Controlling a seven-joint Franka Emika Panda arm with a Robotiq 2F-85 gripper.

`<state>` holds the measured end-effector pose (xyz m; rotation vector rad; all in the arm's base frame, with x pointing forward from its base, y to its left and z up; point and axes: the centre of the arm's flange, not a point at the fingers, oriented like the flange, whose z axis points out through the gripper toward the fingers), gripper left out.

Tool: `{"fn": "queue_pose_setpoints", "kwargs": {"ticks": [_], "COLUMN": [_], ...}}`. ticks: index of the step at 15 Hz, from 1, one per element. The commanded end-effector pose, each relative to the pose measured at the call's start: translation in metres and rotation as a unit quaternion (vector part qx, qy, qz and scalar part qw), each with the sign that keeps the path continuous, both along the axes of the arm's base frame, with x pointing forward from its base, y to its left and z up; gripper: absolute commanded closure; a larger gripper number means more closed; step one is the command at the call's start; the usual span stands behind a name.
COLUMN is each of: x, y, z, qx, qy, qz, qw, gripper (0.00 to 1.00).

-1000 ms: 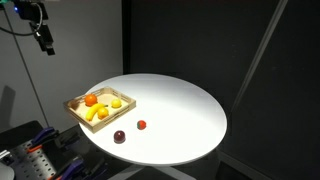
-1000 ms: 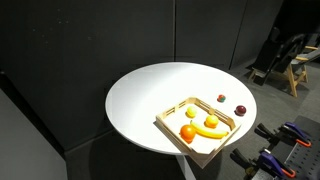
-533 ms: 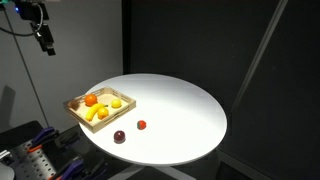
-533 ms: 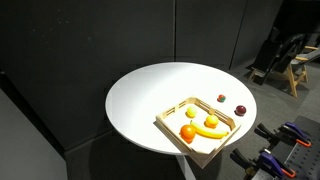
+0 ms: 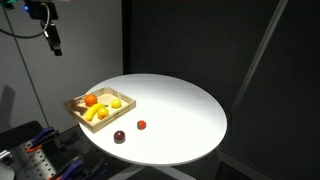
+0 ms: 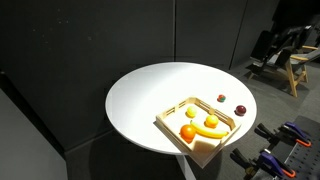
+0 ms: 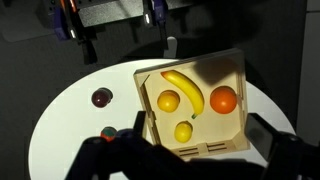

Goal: Pick up the red apple from the table and put it in the wooden tray

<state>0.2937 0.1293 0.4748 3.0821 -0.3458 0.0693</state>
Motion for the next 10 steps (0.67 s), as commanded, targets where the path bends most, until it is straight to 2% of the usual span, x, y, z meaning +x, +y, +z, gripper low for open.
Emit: {"fn": "queue_pose_setpoints", "kwargs": {"ticks": [1,5,10], "x": [0.021,0.039,0.053], "y": [-0.026,-0.053,-0.082], "z": [0.012,0.013,0.005], "qx": [0.011,0.024,0.043], "qy": [0.011,0.019,0.019], "qz": [-0.023,-0.052,-0.061], "qw": [0.9996,0.9982,0.9971], "gripper": [0.0,0.0,0.0]}}
